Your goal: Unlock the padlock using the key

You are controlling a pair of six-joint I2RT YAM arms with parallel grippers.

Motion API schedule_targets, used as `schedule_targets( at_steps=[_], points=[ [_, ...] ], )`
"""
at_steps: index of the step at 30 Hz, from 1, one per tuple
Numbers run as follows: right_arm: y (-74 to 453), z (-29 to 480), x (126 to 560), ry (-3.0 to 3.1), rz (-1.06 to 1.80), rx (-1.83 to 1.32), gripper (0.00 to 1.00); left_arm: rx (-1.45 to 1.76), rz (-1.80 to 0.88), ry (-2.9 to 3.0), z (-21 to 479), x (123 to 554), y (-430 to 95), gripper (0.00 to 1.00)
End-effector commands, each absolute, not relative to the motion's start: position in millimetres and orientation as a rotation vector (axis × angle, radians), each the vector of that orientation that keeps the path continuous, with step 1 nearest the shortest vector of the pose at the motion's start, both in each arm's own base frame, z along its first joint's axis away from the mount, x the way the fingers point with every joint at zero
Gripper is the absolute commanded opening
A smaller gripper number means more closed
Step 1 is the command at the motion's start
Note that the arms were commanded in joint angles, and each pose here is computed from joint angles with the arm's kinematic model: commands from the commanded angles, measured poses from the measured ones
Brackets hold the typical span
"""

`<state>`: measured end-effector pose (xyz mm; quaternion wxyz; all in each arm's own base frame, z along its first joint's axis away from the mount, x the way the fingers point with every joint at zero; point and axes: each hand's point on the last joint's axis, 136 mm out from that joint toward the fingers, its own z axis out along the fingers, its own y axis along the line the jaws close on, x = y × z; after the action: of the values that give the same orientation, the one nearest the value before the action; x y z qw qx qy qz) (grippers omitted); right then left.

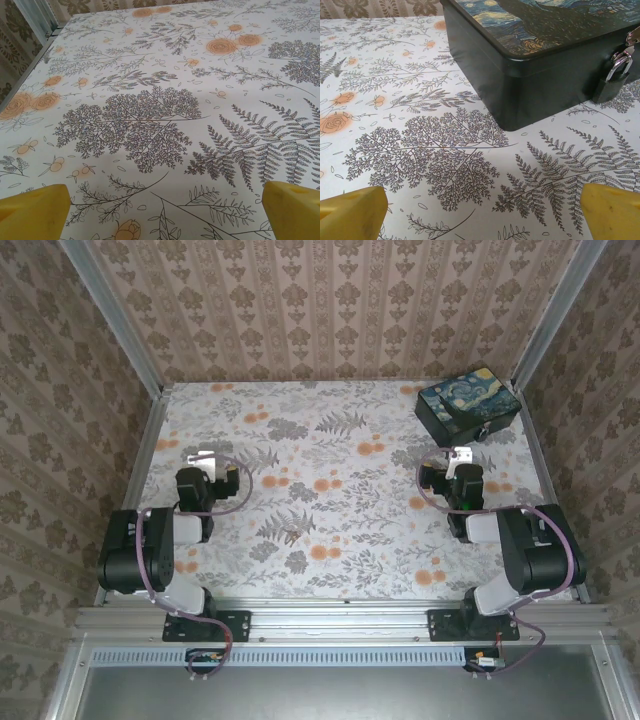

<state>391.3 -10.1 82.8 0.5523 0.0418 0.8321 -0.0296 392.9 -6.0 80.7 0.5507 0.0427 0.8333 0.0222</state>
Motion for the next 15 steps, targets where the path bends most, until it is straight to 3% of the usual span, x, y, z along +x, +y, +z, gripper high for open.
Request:
schedule_targets(
  at_steps=[1, 15],
  points=[
    [-10.0, 98.3, 398.8, 1.915, -0.071, 0.096, 1.0, 0.109, 0.059, 1.926, 94.2, 400.2, -5.6, 1.0],
    [-10.0, 98.2, 398.8, 1.915, -0.071, 0.096, 1.0, 0.11, 0.057, 1.925, 94.2, 400.2, -5.9, 1.0]
  ],
)
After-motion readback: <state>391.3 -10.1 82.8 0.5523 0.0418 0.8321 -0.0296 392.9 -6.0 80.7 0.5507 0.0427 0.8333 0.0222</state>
